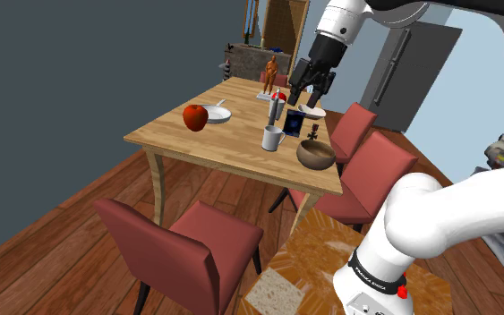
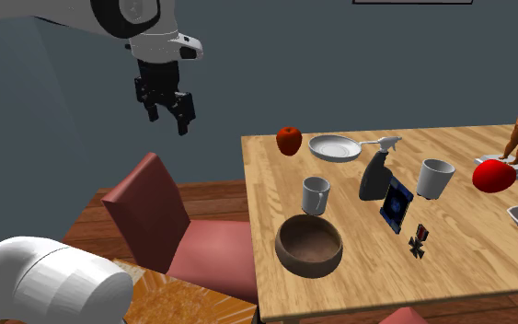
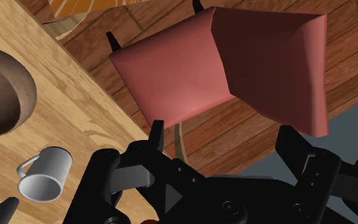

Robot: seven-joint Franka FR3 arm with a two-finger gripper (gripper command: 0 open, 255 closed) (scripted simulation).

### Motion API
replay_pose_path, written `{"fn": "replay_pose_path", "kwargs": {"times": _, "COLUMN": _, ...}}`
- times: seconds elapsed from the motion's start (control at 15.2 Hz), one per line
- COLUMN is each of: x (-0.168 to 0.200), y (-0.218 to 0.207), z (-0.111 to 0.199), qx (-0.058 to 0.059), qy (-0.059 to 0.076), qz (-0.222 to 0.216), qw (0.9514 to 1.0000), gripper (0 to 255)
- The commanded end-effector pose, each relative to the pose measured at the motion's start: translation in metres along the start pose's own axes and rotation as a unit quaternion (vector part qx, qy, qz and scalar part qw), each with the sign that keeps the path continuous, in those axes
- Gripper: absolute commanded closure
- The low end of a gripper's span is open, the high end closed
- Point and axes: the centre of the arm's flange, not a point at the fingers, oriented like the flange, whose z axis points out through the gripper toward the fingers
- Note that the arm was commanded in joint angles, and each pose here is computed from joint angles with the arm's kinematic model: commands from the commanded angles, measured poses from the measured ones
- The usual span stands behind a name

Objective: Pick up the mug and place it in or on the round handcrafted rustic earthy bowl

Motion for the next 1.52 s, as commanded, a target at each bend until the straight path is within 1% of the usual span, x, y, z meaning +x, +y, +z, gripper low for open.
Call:
{"fn": "replay_pose_path", "kwargs": {"times": 0.0, "x": 0.000, "y": 0.000, "z": 0.000, "qx": 0.000, "qy": 0.000, "qz": 0.000, "qw": 1.0000, "gripper": 0}}
{"fn": "replay_pose_path", "kwargs": {"times": 0.73, "x": 0.091, "y": 0.079, "z": 0.075, "qx": -0.037, "qy": -0.018, "qz": -0.016, "qw": 0.9990, "gripper": 0}}
{"fn": "replay_pose_path", "kwargs": {"times": 1.45, "x": 0.182, "y": 0.160, "z": 0.147, "qx": -0.075, "qy": -0.035, "qz": -0.033, "qw": 0.9960, "gripper": 0}}
